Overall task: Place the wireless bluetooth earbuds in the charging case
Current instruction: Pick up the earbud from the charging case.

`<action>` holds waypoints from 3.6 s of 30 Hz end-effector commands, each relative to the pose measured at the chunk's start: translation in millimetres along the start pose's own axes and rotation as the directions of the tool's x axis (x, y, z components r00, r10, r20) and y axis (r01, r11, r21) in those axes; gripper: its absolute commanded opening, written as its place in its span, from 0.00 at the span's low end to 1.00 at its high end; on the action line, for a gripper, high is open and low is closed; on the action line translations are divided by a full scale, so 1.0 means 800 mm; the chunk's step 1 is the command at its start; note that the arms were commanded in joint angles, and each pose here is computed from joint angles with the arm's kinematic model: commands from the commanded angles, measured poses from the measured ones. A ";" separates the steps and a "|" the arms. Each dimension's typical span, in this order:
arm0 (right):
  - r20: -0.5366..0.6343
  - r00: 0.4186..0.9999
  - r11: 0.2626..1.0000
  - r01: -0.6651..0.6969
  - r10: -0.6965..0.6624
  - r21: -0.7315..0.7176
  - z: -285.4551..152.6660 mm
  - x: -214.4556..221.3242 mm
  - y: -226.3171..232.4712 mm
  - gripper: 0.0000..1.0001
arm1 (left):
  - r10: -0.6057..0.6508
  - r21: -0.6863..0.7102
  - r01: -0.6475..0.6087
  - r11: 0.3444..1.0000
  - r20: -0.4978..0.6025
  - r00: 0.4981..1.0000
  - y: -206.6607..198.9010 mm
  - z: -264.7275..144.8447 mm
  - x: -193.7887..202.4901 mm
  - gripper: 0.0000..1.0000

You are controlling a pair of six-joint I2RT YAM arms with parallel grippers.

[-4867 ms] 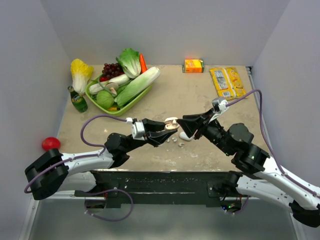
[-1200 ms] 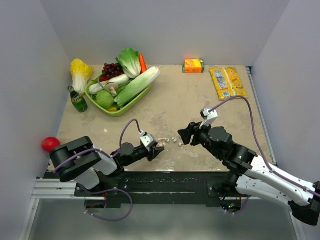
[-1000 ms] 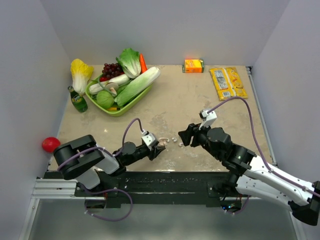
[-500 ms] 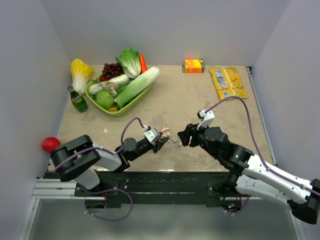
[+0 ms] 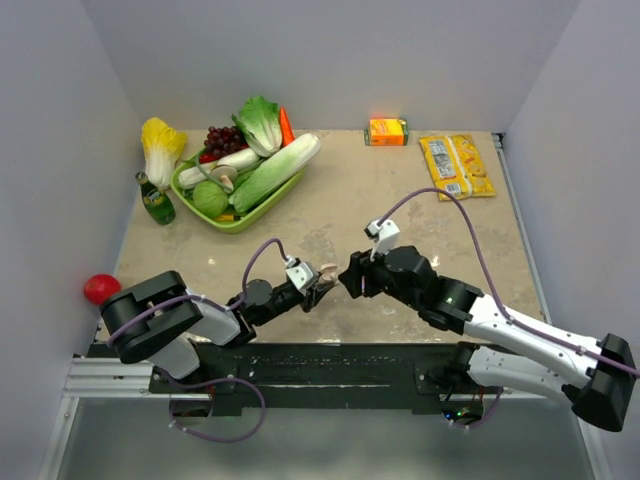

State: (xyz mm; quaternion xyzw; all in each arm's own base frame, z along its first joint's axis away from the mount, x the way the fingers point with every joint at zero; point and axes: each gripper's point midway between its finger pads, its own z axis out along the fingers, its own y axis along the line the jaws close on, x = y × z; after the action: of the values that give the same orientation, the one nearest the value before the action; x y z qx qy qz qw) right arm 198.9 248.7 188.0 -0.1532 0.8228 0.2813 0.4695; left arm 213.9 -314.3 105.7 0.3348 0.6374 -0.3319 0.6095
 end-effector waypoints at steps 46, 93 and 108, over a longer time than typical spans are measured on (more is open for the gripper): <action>-0.118 0.992 0.999 0.035 -0.037 -0.014 0.069 0.012 0.026 0.50 | 0.002 0.043 -0.021 0.999 0.388 0.922 -0.012 -0.014 -0.126 0.00; -0.072 0.997 1.000 0.023 -0.023 -0.011 0.057 -0.003 0.025 0.00 | -0.004 0.037 -0.012 0.999 0.397 0.918 -0.010 -0.015 -0.129 0.00; 0.215 0.975 0.998 0.045 -0.052 0.036 -0.007 -0.109 0.018 0.00 | -0.055 0.022 0.051 0.998 0.496 0.866 -0.003 -0.020 -0.172 0.00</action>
State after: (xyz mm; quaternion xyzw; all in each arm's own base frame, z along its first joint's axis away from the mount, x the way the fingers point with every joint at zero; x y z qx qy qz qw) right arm 221.6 265.0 225.3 -0.1504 0.7989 0.2796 0.5108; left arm 207.1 -308.8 102.3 0.3270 0.6458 -0.3424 0.5990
